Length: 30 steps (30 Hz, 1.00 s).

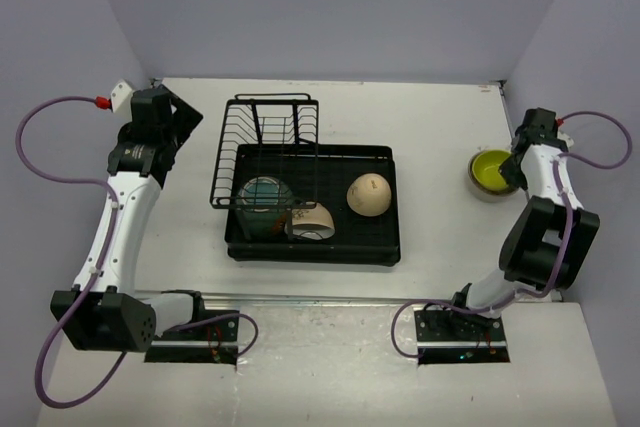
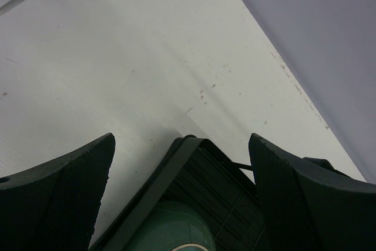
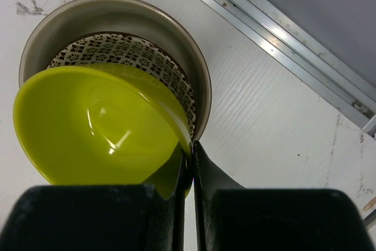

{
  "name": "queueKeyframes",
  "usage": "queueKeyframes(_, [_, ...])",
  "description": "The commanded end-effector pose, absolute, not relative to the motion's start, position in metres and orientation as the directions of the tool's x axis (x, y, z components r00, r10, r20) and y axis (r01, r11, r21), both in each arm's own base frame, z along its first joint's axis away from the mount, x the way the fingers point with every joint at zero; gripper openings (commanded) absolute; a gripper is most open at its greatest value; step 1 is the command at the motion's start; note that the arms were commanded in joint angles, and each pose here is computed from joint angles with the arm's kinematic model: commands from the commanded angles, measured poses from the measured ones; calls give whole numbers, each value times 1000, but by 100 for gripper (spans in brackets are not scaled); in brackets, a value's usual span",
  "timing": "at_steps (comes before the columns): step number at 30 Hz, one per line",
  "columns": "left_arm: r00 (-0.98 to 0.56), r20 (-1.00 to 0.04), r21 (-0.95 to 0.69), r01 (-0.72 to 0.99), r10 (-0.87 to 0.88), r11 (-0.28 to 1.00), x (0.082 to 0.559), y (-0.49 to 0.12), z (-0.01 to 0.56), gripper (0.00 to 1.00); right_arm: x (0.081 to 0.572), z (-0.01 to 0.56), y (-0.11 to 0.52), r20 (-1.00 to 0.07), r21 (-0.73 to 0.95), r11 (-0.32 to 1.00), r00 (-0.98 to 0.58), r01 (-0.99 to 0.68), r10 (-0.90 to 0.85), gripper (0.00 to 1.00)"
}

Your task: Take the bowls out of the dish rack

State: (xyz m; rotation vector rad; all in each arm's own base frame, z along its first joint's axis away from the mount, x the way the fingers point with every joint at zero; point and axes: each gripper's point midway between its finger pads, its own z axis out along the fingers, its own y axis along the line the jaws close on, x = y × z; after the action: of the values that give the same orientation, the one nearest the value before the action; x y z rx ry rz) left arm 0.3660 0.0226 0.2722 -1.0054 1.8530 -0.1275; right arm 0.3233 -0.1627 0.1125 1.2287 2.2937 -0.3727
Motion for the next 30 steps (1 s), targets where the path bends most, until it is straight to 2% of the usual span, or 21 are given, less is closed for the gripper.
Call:
queueKeyframes(1, [-132, -710, -523, -559, -692, 643, 373, 25, 284, 94, 340, 122, -167, -572, 41, 551, -432, 834, 697, 0])
queueKeyframes(4, [-135, -711, -518, -563, -690, 644, 373, 25, 283, 94, 343, 118, -166, -565, 42, 552, -435, 833, 700, 5])
queueKeyframes(6, [-136, -712, -516, -563, -688, 646, 373, 25, 282, 94, 344, 119, -167, -567, 41, 554, -437, 832, 698, 18])
queueKeyframes(9, [-139, -709, -518, -563, -691, 644, 373, 25, 280, 94, 345, 120, -168, -570, 39, 555, -438, 831, 695, 28])
queueKeyframes(11, [-142, -708, -517, -565, -692, 644, 373, 24, 278, 94, 345, 121, -168, -571, 41, 557, -437, 830, 694, 29])
queueKeyframes(12, [-144, -706, -517, -565, -693, 644, 374, 24, 277, 94, 345, 121, -168, -571, 41, 557, -437, 830, 694, 33])
queueKeyframes(20, [-148, -702, -522, -558, -697, 645, 373, 23, 277, 93, 349, 154, -159, -618, 113, 589, -407, 800, 673, 35])
queueKeyframes(22, [-137, -707, -522, -562, -694, 642, 369, 25, 279, 93, 354, 178, -146, -657, 132, 637, -414, 760, 630, 35])
queueKeyframes(25, [-109, -726, -515, -569, -680, 641, 364, 32, 288, 94, 364, 210, -117, -699, 146, 722, -446, 676, 559, 44])
queueKeyframes(30, [-89, -743, -499, -588, -664, 637, 354, 41, 301, 96, 381, 253, -34, -712, 217, 870, -538, 444, 452, 44])
